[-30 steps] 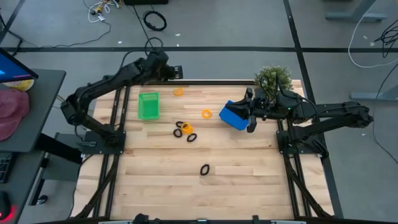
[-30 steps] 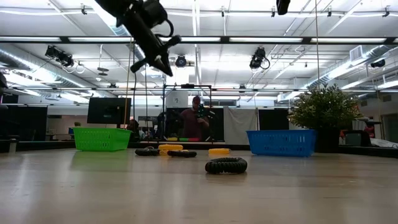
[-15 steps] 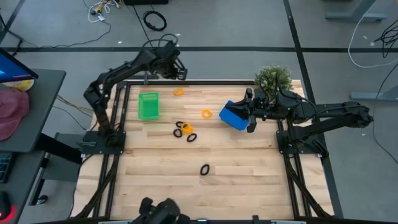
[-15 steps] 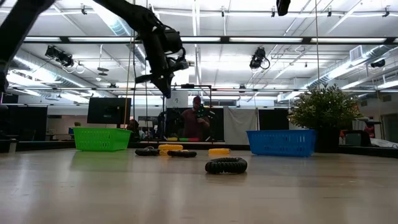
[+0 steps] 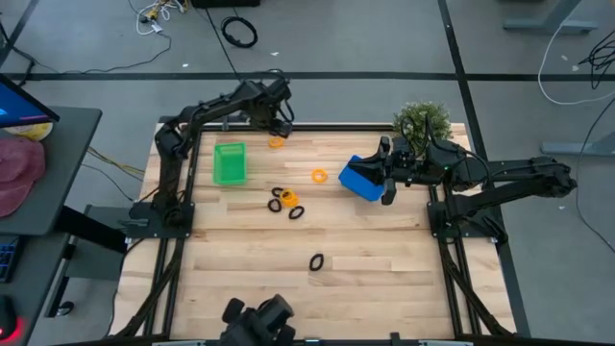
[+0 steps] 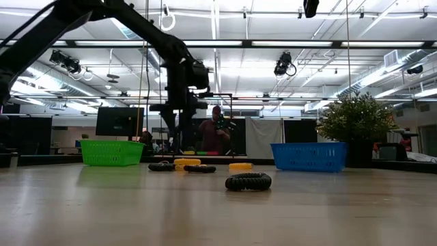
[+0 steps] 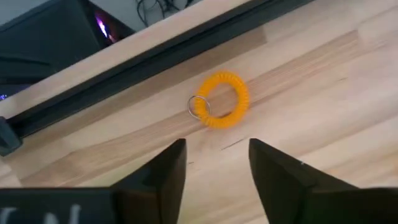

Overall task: Sort spring keychains
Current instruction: Put the yellow spring keychain into the blue bin

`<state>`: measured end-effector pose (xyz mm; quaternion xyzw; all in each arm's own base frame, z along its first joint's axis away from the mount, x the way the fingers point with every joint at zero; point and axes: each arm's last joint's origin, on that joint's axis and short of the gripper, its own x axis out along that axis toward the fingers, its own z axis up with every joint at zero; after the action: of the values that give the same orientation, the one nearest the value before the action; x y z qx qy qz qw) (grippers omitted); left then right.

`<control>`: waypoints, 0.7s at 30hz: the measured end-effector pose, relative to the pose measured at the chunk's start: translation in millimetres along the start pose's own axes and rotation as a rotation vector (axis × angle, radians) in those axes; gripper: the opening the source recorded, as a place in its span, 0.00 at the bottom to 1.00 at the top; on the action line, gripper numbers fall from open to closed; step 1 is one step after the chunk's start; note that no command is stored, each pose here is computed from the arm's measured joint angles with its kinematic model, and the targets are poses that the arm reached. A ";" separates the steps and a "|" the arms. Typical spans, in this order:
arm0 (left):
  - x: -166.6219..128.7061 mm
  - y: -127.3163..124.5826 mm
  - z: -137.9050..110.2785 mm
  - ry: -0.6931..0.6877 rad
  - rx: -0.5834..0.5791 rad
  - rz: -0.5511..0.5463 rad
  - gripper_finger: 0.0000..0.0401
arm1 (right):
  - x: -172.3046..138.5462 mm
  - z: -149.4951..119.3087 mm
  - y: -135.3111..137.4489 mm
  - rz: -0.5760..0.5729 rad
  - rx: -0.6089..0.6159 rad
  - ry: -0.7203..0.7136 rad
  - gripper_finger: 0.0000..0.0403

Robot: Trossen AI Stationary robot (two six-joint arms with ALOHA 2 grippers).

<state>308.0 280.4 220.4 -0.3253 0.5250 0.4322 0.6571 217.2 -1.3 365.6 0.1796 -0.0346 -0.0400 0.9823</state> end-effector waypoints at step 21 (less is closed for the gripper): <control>68.2 -9.6 3.8 0.084 -0.027 0.015 0.45 | 0.1 0.2 -0.6 -0.019 0.026 -0.008 0.06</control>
<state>323.4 295.2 154.7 -0.3483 0.5487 0.4299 0.6267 217.2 -1.9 365.6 0.1925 -0.0373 -0.0498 0.9793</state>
